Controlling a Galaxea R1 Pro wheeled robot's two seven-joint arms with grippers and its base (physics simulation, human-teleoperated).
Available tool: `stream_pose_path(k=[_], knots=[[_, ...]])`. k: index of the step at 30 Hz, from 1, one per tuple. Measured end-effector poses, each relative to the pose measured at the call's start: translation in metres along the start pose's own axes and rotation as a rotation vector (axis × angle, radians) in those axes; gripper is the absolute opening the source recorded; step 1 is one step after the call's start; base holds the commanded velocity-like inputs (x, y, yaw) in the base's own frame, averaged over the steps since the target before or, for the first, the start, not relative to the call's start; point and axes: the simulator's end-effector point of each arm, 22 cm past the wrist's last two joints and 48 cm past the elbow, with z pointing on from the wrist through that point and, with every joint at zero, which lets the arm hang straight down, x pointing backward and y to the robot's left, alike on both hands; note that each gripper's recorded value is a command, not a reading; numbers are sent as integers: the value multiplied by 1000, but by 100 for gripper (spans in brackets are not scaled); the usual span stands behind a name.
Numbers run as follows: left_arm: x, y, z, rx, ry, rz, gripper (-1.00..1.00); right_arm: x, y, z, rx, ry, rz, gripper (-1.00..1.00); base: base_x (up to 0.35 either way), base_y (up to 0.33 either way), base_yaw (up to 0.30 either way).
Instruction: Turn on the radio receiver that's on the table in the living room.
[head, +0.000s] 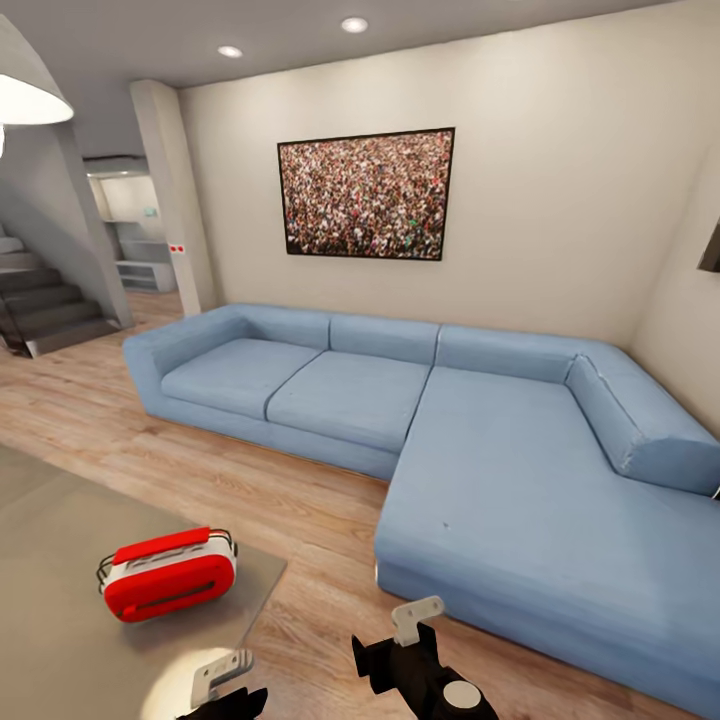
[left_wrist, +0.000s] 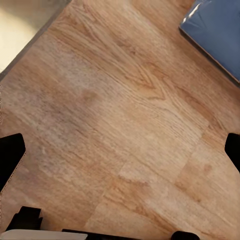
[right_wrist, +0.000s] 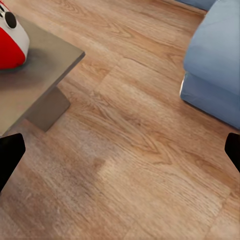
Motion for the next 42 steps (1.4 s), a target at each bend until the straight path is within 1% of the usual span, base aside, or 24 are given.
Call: stream_pose_path(k=[12,34,42], knots=[[6,3,4,-8,18,-2,100,7,-1,4,-1,19,6,100,232,133,0],[17,8,10,-19,52,-10,100,19,-3,11,-3,51,20,100,8,4,-6],[20,3,11,-13,65,-6,100,23,-3,13,-6,61,26,100,0,0,-36]])
